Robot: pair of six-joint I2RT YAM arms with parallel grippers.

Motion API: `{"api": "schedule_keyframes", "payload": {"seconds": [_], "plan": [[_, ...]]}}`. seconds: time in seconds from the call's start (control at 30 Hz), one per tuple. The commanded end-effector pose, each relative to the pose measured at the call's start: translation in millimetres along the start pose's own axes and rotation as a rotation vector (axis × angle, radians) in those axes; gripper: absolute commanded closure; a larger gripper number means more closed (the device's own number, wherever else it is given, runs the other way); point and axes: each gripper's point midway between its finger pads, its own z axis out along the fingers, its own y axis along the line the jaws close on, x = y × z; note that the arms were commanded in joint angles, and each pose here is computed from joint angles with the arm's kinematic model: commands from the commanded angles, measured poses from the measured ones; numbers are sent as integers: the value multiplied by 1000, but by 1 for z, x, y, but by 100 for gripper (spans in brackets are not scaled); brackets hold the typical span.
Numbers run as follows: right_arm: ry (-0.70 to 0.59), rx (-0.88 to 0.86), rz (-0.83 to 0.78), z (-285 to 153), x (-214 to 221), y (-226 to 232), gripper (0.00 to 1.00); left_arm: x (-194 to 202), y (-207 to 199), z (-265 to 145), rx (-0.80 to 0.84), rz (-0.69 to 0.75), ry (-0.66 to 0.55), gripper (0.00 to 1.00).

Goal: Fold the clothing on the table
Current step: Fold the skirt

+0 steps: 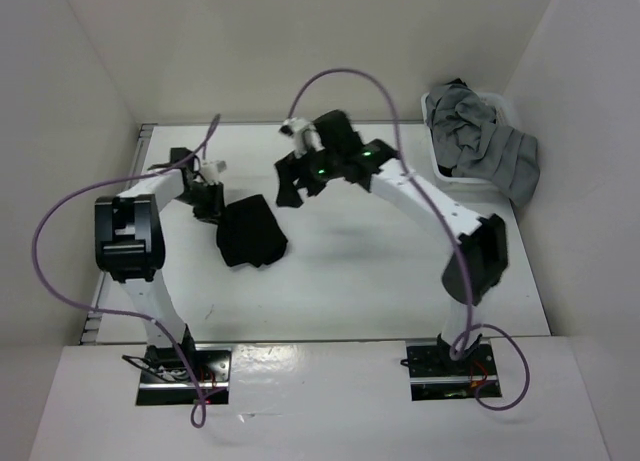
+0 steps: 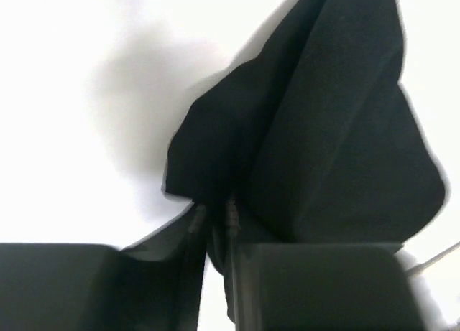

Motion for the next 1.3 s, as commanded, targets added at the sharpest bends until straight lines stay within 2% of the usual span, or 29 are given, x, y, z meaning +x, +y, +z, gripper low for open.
{"api": "schedule_keyframes", "payload": {"seconds": [0.0,0.07,0.1,0.13,0.17,0.23,0.3,0.4,0.53,0.67,0.77,0.97,1.07,1.13,1.17,1.27], "plan": [[-207,122,-102,-90,-43,-23,10,-17,29,-70,-81,-24,-149,73],[-200,225,-76,-111,-25,-57,9,-23,42,-105,-141,-13,-227,63],[-233,246,-90,-133,-25,-54,9,-25,42,-115,-151,-13,-255,56],[-214,260,-67,-134,-8,-62,8,-23,43,-121,-160,-3,-268,40],[-229,303,-70,-145,-5,-72,8,-27,38,-132,-169,23,-299,33],[-244,380,-62,-162,10,-77,7,-26,36,-140,-183,30,-312,20],[-254,449,-59,-175,23,-79,6,-25,35,-148,-190,28,-326,16],[-262,519,-64,-190,39,-81,5,-26,21,-152,-137,46,-349,16],[-289,574,-53,-203,55,-89,4,-13,14,-126,-68,43,-299,16],[-325,573,-31,-214,60,-98,4,-6,-5,-103,71,62,-249,16],[-325,593,-16,-216,72,-106,4,-9,-29,-101,166,148,-235,18],[-344,583,-22,-219,72,-103,4,-8,-63,-81,222,294,-191,18],[-336,582,-18,-216,76,-104,4,-7,-81,-84,311,332,-178,19],[-325,580,-12,-213,78,-106,4,-12,-96,-102,346,374,-228,19],[-325,580,-12,-213,78,-106,4,-20,-100,-112,335,404,-275,18],[-325,571,-14,-212,77,-105,4,-21,-93,-102,273,383,-257,17]]}}
